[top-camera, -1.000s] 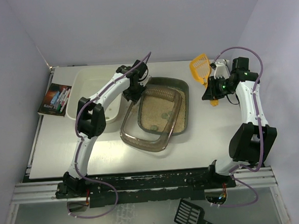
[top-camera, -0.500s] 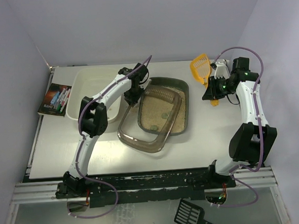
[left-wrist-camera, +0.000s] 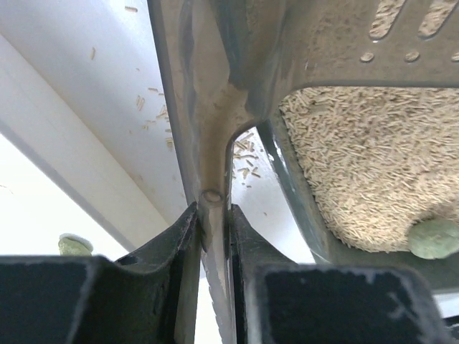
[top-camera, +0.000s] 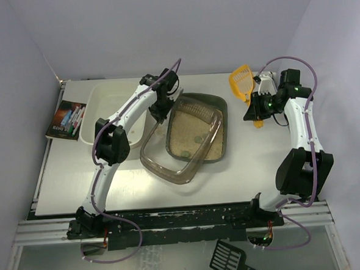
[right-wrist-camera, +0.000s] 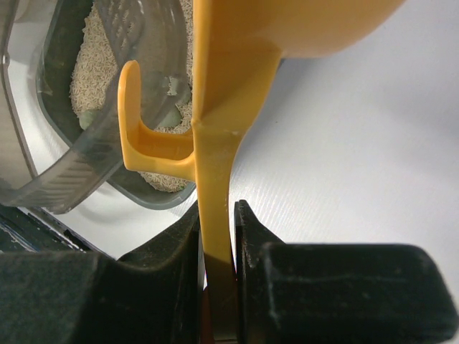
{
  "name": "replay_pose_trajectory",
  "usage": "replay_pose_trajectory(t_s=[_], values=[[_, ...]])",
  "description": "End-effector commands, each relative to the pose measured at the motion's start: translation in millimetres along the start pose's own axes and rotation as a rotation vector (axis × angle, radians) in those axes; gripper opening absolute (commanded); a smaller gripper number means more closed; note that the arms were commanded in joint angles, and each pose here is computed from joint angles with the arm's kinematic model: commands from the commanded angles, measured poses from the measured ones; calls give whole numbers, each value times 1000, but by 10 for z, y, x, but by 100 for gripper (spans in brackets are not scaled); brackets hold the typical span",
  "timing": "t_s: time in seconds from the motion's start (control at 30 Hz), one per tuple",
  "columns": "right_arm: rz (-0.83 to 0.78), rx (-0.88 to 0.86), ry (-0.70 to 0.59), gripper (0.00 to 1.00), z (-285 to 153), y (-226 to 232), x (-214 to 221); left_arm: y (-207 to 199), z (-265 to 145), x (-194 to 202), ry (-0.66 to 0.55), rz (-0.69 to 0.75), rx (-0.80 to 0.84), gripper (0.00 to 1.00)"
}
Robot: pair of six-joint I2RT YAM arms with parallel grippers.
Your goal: Clean the litter box
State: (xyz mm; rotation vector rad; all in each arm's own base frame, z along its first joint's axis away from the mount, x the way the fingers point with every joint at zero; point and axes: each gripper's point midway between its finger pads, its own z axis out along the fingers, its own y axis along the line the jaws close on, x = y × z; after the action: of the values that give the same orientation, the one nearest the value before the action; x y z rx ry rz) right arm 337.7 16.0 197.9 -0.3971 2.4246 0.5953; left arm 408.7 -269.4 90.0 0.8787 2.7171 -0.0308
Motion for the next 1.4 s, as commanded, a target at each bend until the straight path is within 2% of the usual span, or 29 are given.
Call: replay_pose_trajectory(t_s=[0.0, 0.23, 0.43, 0.53, 0.93, 1.1, 1.37], values=[[-6, -11, -16, 0, -25, 3, -33, -173, -320, -91, -39, -49, 86, 16], [-1, -12, -15, 0, -21, -6, -24, -246, -688, -392, -182, -236, 118, 7], [8, -12, -14, 0, -30, -18, -22, -182, -927, -838, -385, -422, 148, 7], [13, -9, -17, 0, -38, -29, -17, -189, -948, -1009, -421, -468, 175, 7], [18, -7, -19, 0, -27, -67, 12, -235, -569, -962, -358, -456, 148, 7], [21, -17, -14, 0, -6, -72, 15, -187, -759, -899, -360, -410, 131, 7], [23, -22, -11, 0, 6, -72, 21, -66, -1232, -968, -470, -380, 98, 7]])
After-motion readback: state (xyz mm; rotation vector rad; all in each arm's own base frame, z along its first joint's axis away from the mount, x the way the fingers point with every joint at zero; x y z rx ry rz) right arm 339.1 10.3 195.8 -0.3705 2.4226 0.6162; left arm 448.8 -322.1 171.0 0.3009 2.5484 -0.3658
